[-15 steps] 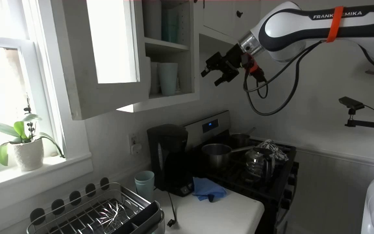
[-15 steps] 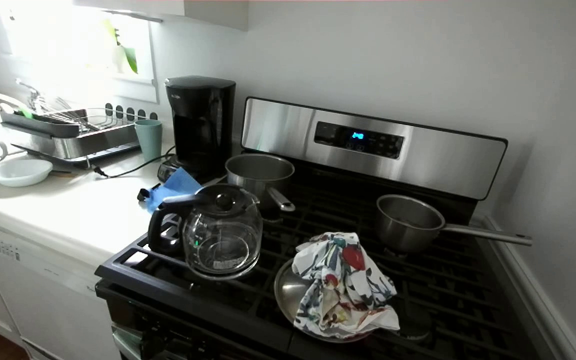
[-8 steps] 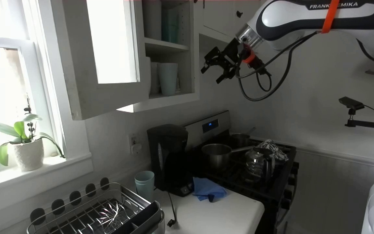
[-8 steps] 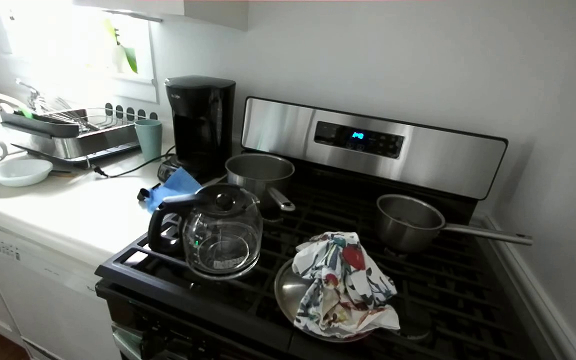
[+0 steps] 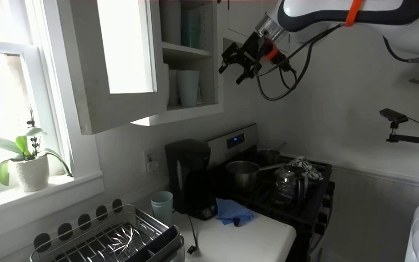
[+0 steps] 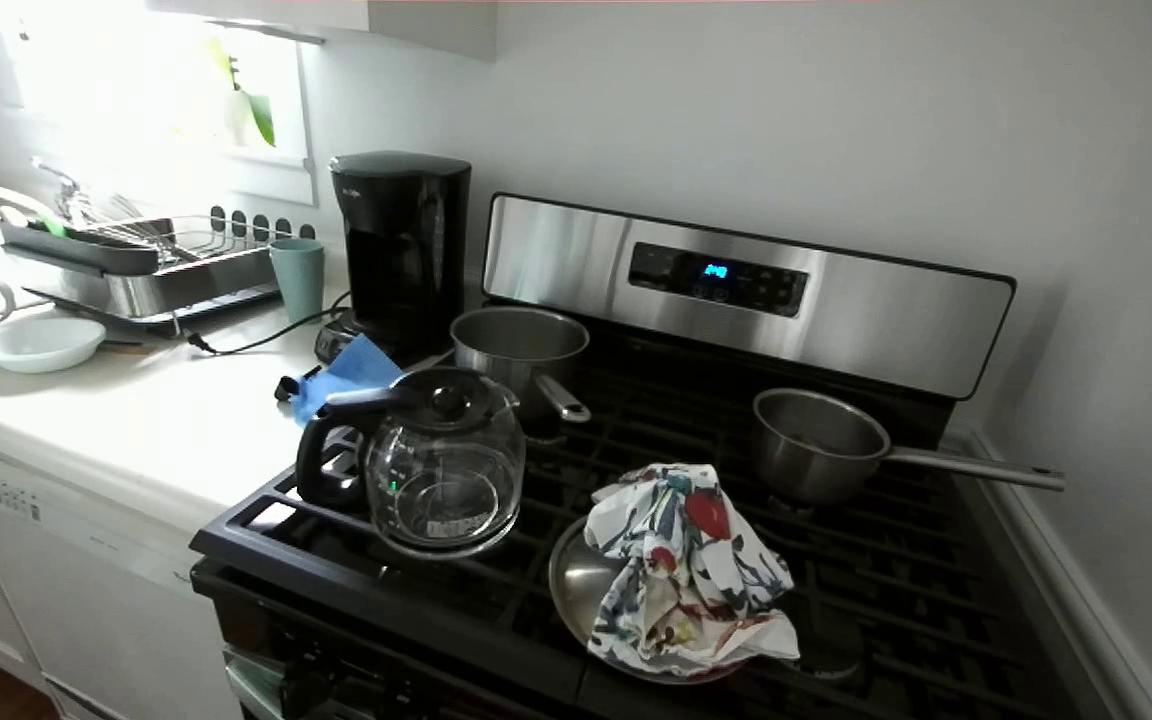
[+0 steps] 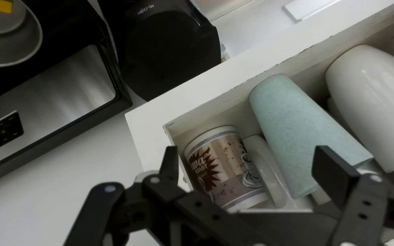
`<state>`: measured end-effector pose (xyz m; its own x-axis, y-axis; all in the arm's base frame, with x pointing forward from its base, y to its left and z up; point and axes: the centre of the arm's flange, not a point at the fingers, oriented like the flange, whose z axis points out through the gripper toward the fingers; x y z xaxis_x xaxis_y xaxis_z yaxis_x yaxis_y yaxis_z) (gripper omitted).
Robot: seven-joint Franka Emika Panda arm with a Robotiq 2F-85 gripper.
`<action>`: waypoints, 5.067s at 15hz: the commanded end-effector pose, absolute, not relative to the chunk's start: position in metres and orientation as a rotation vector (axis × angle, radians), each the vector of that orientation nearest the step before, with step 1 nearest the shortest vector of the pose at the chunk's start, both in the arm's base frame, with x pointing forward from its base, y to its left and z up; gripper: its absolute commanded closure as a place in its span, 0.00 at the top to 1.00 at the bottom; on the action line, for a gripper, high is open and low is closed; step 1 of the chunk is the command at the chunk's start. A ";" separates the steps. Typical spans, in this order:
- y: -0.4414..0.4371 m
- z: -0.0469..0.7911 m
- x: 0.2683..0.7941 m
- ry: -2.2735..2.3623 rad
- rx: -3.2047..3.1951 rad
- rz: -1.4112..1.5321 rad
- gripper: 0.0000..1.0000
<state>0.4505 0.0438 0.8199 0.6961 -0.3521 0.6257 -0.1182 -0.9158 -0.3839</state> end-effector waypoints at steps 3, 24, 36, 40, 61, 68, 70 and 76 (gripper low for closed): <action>0.051 0.828 0.455 0.346 -2.610 -1.058 1.00; 0.078 0.849 0.518 0.557 -2.463 -0.900 1.00; 0.100 0.843 0.553 0.553 -2.428 -0.932 1.00; 0.100 0.837 0.556 0.551 -2.459 -0.901 1.00; 0.066 0.863 0.520 0.455 -2.501 -0.790 0.01; 0.022 0.892 0.445 0.198 -2.493 -0.794 0.01; 0.012 0.894 0.424 0.150 -2.479 -0.786 0.01; -0.012 0.873 0.391 0.045 -2.562 -0.758 0.01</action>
<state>0.4136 -0.0024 0.8975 0.8284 -0.2085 0.5198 0.0689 -0.8831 -0.4640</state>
